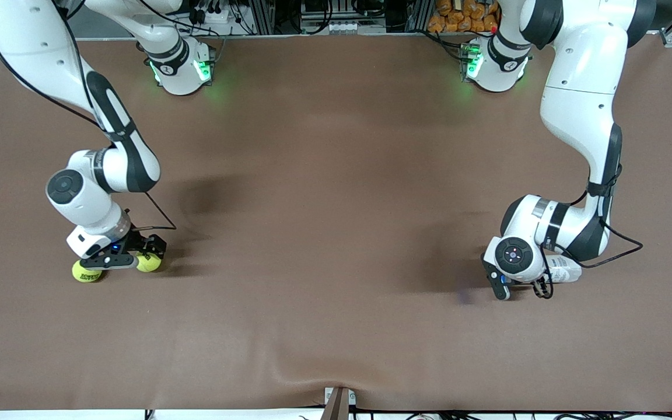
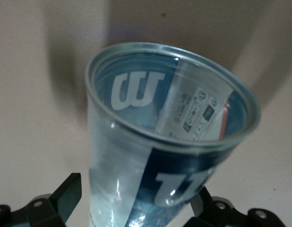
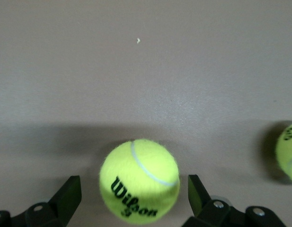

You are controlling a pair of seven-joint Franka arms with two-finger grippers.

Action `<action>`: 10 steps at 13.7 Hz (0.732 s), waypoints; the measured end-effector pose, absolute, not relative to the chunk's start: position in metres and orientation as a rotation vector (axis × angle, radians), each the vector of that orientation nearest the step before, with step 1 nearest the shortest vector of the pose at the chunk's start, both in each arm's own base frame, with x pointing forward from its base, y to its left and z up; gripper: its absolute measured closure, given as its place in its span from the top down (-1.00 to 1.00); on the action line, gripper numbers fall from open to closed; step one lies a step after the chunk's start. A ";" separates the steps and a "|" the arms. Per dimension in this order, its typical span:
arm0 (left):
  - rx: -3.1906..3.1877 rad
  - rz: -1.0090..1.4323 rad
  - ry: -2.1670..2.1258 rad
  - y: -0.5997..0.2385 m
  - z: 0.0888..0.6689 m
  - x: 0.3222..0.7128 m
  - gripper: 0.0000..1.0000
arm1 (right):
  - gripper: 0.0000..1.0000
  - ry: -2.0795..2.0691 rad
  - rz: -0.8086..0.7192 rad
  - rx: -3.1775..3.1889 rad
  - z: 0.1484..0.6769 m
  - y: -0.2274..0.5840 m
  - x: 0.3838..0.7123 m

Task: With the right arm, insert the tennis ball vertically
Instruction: 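Grasp the Wilson tennis ball with the right gripper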

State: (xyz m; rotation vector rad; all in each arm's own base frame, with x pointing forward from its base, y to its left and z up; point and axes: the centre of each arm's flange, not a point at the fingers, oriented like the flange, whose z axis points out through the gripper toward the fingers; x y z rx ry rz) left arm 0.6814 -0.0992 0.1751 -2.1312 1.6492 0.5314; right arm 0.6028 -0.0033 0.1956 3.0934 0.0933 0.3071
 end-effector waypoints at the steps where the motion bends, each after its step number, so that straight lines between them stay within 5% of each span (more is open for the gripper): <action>1: -2.131 0.527 1.652 -0.099 0.173 0.682 1.00 | 1.00 0.089 0.309 3.094 0.187 -0.005 0.602; 7: -2.129 0.510 1.661 -0.099 0.169 0.682 1.00 | 1.00 0.069 0.317 3.095 0.178 -0.008 0.601; 10: -2.117 0.504 1.673 -0.102 0.170 0.683 0.48 | 1.00 0.024 0.323 3.099 0.174 -0.007 0.601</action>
